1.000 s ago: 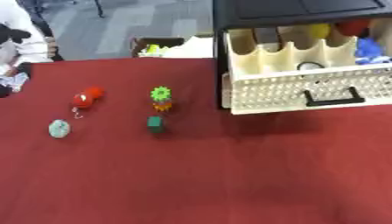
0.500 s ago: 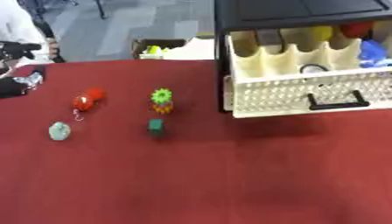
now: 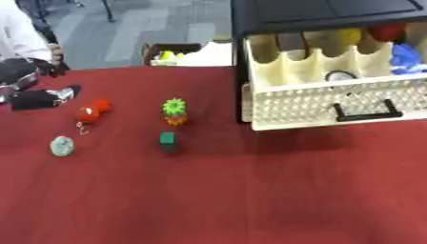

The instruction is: Pick up objects from table and place into drawer.

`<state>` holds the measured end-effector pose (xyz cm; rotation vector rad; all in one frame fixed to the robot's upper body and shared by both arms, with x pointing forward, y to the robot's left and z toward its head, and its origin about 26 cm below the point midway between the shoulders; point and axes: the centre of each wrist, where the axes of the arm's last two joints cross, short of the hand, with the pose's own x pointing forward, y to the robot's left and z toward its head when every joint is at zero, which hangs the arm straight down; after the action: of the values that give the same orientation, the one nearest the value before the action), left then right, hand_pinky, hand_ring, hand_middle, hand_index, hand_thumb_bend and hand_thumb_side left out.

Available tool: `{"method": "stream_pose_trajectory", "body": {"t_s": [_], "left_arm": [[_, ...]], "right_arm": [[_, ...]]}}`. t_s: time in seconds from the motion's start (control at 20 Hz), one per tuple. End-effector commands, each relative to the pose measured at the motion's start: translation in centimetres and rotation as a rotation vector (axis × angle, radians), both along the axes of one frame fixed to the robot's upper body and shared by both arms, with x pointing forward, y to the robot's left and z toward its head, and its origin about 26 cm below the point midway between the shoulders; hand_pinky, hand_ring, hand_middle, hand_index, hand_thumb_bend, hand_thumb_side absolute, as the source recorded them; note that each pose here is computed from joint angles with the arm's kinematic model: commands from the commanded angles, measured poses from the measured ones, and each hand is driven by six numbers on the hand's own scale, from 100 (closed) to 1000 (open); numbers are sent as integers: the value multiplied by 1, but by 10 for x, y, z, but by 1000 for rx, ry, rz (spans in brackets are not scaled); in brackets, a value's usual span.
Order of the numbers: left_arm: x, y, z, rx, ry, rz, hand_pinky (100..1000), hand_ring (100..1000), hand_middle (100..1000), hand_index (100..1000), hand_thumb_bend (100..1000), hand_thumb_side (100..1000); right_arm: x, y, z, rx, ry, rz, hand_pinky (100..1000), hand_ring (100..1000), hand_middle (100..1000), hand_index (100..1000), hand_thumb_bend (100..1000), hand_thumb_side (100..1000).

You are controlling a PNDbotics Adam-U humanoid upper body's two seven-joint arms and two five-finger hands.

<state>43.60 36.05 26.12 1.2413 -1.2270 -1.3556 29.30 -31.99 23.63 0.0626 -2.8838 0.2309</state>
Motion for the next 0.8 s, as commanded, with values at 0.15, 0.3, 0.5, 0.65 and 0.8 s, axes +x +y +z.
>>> {"method": "stream_pose_trajectory", "body": {"t_s": [0.15,0.3,0.5,0.65,0.8], "left_arm": [[4,4,11,51,-18,46,908,886,811,1000,408,1000],[7,6,9,53,-4,61,917,900,846,1000,455,1000],[9,9,9,59,4,76,917,916,875,1000,435,1000],[11,8,10,67,0,76,911,906,854,1000,427,1000],[12,10,8,64,6,91,903,895,822,1000,434,1000]], "right_arm": [[-2,1,9,-17,-19,13,664,742,705,850,100,1000],[-1,2,10,-24,-17,17,663,740,702,847,100,1000],[-1,3,10,-29,-14,21,660,738,699,845,100,1000],[-1,4,10,-31,-10,21,659,737,697,844,100,1000],[0,4,11,-34,-10,23,658,736,696,842,100,1000]]}}
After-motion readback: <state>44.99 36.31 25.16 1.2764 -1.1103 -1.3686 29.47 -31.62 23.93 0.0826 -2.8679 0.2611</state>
